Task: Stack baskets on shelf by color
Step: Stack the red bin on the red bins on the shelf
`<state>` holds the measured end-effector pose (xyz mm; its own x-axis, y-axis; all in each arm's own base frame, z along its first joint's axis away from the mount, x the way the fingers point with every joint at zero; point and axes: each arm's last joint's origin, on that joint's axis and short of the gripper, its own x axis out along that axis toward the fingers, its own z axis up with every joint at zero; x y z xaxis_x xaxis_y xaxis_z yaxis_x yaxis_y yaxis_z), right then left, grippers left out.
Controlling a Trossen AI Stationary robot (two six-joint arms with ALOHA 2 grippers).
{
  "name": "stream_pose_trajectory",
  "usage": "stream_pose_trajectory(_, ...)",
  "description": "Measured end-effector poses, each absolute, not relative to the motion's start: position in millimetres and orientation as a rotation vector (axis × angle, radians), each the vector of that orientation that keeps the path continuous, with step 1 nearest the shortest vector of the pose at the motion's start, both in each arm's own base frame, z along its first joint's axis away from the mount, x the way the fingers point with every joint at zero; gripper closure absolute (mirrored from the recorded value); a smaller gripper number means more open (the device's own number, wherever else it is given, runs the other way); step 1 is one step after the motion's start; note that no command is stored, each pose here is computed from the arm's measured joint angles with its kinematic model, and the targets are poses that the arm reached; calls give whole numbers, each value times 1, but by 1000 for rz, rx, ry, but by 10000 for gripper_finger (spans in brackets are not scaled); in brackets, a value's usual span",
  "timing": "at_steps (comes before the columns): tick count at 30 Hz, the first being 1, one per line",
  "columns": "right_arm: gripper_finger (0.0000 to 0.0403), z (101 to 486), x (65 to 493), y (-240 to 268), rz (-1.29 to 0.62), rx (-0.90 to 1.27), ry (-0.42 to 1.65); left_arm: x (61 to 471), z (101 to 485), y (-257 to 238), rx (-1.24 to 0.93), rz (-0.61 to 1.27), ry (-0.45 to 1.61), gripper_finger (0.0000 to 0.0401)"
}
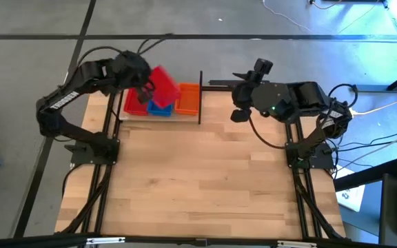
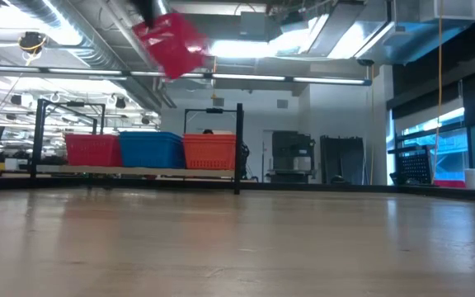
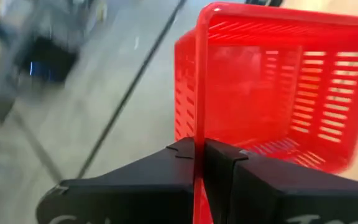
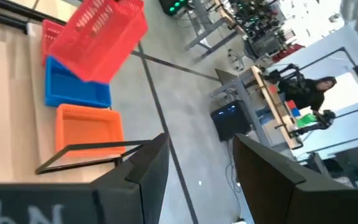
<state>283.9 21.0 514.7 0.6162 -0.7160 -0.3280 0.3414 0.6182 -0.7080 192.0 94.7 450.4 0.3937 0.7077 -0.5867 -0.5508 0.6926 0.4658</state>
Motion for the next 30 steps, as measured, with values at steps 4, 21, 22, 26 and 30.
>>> stream_pose_trajectory(4,223,513,284,13,-666,-624,666,176,443,105,62,904,911,401)
stream_pose_trajectory(21,223,507,288,-22,-472,-507,708,145,422,129,146,611,1363,401)
stream_pose_trajectory(22,223,507,288,-23,-473,-514,712,146,420,132,146,607,1377,401)
stream_pose_trajectory(26,223,507,287,-27,-481,-521,719,149,413,149,-24,765,1365,401)
stream_pose_trajectory(30,223,507,287,-29,-489,-517,720,153,409,155,-341,1025,1206,401)
